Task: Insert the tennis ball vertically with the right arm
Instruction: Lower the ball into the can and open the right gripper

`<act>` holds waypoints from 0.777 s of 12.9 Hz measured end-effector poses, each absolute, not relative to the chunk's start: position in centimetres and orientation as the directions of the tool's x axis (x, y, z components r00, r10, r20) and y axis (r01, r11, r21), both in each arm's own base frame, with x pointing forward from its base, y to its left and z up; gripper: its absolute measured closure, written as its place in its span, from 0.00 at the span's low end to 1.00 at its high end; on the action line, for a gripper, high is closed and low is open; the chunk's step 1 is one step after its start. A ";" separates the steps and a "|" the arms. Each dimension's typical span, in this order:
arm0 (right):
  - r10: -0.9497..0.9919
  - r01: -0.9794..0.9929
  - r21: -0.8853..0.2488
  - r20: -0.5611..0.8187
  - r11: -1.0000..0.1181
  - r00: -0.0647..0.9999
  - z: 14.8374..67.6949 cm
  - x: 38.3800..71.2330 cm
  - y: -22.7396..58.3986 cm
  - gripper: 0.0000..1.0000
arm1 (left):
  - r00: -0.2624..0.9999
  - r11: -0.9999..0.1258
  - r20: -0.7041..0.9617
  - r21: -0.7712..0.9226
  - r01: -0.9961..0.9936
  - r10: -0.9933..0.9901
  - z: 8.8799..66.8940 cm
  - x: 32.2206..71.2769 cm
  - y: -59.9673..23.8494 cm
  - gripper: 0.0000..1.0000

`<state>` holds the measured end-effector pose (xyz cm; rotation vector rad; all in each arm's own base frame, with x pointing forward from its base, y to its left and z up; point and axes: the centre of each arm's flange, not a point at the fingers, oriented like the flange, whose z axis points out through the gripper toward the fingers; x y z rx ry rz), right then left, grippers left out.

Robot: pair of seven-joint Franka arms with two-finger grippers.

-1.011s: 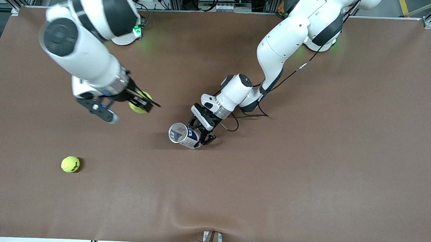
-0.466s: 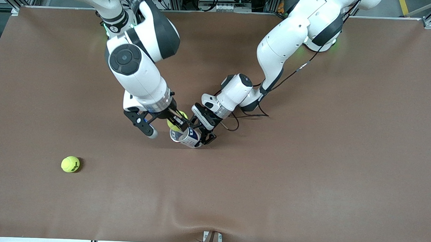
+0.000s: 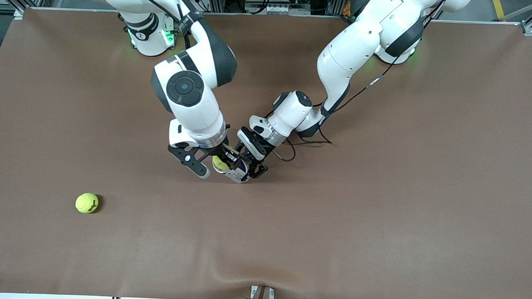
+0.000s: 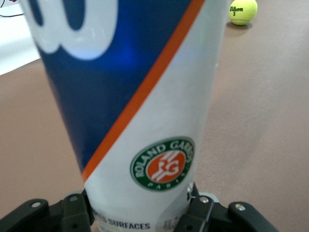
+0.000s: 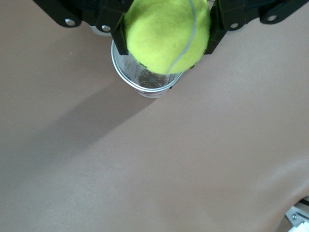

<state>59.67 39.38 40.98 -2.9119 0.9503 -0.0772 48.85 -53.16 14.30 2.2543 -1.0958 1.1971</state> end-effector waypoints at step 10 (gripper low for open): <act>-0.615 -0.613 -0.068 0.015 -0.787 0.788 39.8 59.3 40.0 0.03 | 0.342 -0.635 0.815 -0.041 -0.771 -0.468 14.1 48.5 -52.8 0.31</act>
